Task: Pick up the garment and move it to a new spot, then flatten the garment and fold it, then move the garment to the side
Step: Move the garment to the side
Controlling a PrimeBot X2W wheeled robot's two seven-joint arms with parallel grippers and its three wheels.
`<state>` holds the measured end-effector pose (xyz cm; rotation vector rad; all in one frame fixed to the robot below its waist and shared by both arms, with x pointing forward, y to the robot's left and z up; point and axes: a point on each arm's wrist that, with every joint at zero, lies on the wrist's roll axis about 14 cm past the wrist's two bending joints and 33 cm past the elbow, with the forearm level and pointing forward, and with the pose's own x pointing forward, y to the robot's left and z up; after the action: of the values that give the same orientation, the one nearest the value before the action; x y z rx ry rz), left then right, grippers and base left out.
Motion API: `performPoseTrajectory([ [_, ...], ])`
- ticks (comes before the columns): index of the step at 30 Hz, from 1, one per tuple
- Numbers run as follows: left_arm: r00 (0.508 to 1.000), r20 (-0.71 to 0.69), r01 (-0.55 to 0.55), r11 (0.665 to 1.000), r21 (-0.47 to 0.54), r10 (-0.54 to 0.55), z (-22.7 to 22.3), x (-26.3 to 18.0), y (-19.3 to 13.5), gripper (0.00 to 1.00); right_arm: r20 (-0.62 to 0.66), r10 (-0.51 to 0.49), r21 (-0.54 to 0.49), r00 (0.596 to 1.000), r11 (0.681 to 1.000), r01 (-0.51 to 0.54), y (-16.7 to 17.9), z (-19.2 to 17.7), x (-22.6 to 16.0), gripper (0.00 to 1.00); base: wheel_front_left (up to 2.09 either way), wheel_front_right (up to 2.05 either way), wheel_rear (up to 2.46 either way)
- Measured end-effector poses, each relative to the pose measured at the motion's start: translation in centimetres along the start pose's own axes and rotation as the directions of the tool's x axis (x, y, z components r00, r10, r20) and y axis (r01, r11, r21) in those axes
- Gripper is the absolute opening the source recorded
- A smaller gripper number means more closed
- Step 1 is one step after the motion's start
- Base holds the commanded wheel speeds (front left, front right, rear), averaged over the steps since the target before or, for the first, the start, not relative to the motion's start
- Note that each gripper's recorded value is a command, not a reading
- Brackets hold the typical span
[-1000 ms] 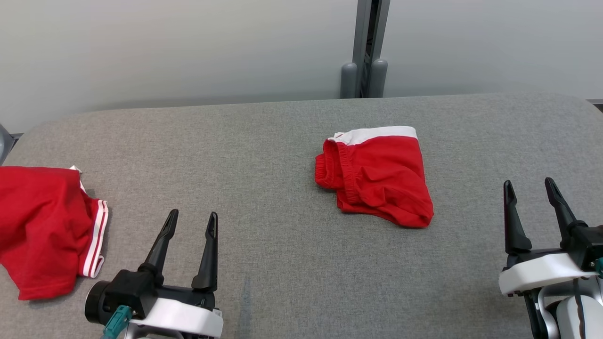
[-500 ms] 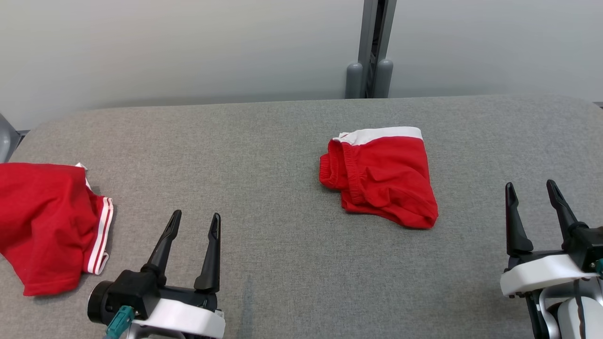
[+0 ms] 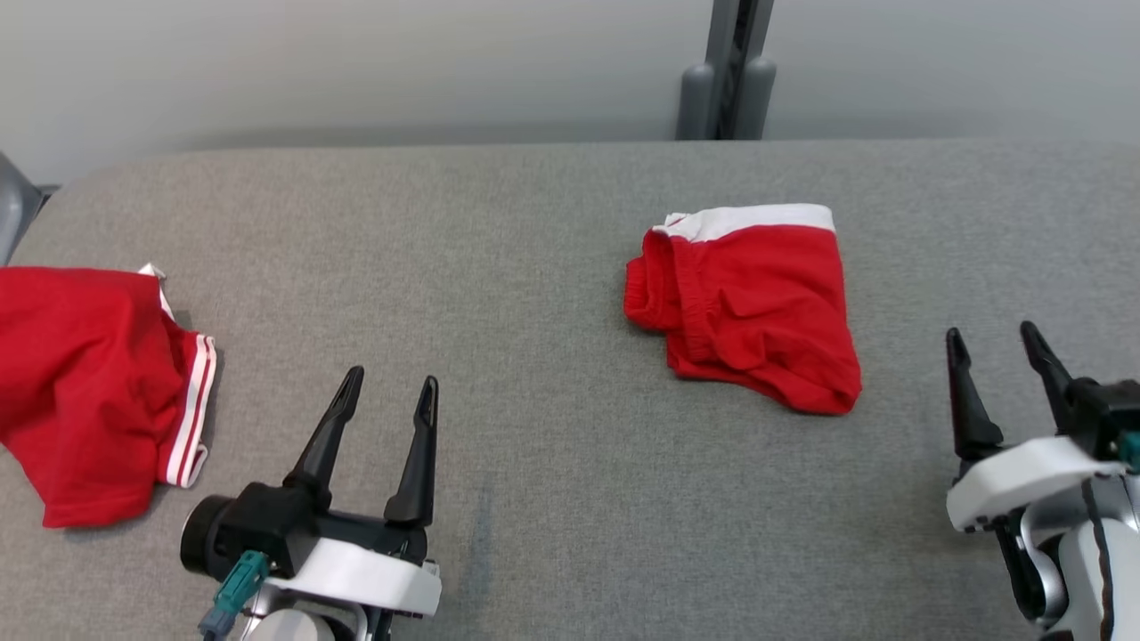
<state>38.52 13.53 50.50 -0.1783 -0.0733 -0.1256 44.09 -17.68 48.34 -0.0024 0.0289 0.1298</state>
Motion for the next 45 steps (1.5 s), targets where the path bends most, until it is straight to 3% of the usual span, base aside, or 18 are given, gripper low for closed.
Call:
performPoseTrajectory([
  [7, 0.999, -0.033, 0.000, 1.000, 0.004, 0.000, -1.3, 1.3, 0.5, 1.00, -0.203, 0.101, 0.139, 0.974, 0.988, -0.073, 2.0, -4.1, 3.9, 1.00, 0.00, 0.00, 0.00],
  [13, 0.997, -0.070, -0.035, 0.999, 0.010, 0.036, -2.5, 1.2, 1.7, 1.00, -0.330, 0.193, 0.311, 0.924, 0.947, -0.087, 4.1, -6.7, 6.8, 1.00, 0.00, 0.00, 0.00],
  [19, 0.993, -0.082, -0.084, 0.996, 0.019, 0.085, -2.8, 0.9, 3.3, 1.00, -0.397, 0.245, 0.417, 0.884, 0.906, -0.064, 5.5, -8.6, 8.7, 1.00, 0.00, 0.00, 0.00],
  [29, 0.989, -0.088, -0.113, 0.993, 0.030, 0.115, -2.9, 0.7, 4.2, 1.00, -0.471, 0.311, 0.437, 0.826, 0.895, -0.089, 7.8, -10.3, 10.1, 1.00, 0.00, 0.00, 0.00],
  [30, 0.990, -0.089, -0.111, 0.993, 0.029, 0.114, -2.9, 0.7, 4.2, 1.00, -0.474, 0.315, 0.431, 0.822, 0.897, -0.095, 7.9, -10.4, 10.0, 0.70, 0.00, 0.00, 0.00],
  [31, 0.990, -0.089, -0.110, 0.994, 0.029, 0.112, -2.9, 0.8, 4.1, 1.00, -0.475, 0.320, 0.426, 0.820, 0.899, -0.103, 8.1, -10.4, 10.0, 0.29, 0.00, 0.00, 0.00],
  [32, 0.990, -0.090, -0.107, 0.994, 0.028, 0.109, -3.0, 0.8, 4.0, 1.00, -0.475, 0.325, 0.424, 0.818, 0.899, -0.111, 8.2, -10.3, 10.0, 0.00, 0.00, 0.00, 0.00],
  [41, 0.996, -0.077, -0.049, 0.998, 0.035, 0.052, -2.8, 1.9, 2.5, 1.00, -0.472, 0.324, 0.356, 0.820, 0.921, -0.159, 7.8, -10.2, 9.4, 0.00, 0.00, 0.00, 0.00],
  [45, 0.998, -0.066, 0.006, 1.000, 0.030, -0.004, -2.7, 2.9, 0.9, 1.00, -0.490, 0.292, 0.272, 0.821, 0.946, -0.175, 5.7, -10.2, 9.1, 0.00, 0.00, 0.00, 0.00],
])
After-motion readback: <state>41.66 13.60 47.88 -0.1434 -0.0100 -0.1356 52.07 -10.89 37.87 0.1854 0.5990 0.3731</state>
